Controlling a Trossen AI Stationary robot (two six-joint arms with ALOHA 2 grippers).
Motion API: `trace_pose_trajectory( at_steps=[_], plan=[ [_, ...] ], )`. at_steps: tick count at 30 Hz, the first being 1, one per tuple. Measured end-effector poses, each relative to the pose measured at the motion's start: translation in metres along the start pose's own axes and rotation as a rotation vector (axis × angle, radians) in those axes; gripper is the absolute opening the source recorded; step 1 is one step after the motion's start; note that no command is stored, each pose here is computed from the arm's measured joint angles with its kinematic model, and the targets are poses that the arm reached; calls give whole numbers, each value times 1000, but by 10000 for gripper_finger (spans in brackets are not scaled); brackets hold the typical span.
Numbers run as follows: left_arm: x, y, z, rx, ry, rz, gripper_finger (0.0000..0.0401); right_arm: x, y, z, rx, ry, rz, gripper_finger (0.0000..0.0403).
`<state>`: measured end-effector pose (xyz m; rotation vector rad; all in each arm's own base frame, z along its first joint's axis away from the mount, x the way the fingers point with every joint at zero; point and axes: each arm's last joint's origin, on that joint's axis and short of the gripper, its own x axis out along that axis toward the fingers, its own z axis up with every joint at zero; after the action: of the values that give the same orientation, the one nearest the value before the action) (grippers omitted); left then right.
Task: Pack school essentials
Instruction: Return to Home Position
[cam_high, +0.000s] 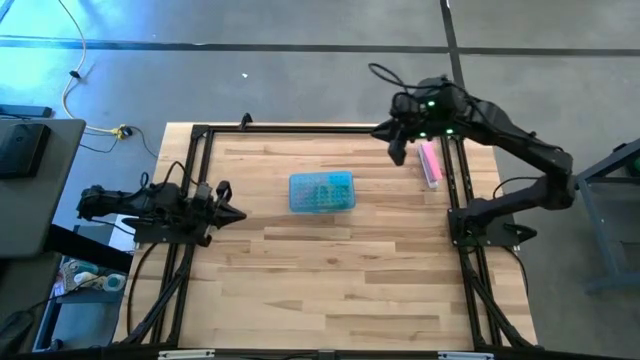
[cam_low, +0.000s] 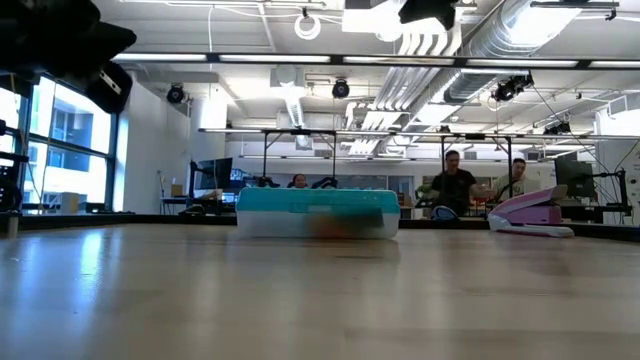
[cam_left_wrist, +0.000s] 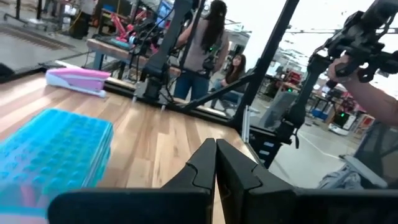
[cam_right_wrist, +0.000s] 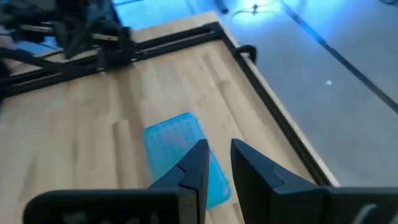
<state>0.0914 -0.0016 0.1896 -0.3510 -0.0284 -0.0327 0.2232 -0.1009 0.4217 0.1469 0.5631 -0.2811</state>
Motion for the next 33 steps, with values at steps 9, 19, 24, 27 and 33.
trace_pose_trajectory(
  at_steps=[9, 19, 24, 27, 33],
  plan=[
    [0, -1, 2, -27, -23, -1, 0, -24, 6, -53, 10, 13, 141, 59],
    [0, 0, 2, -91, -29, 15, 3, -33, 22, -128, 81, -185, 229, 59],
    [0, 0, 2, -91, -30, 15, 3, -32, 35, -157, 109, -306, 349, 59],
    [0, 0, 2, -91, -30, 15, 3, -26, 41, -178, 109, -338, 416, 59],
    [0, 0, 2, -91, -30, 15, 3, -14, 50, -210, 106, -341, 502, 59]
  ],
)
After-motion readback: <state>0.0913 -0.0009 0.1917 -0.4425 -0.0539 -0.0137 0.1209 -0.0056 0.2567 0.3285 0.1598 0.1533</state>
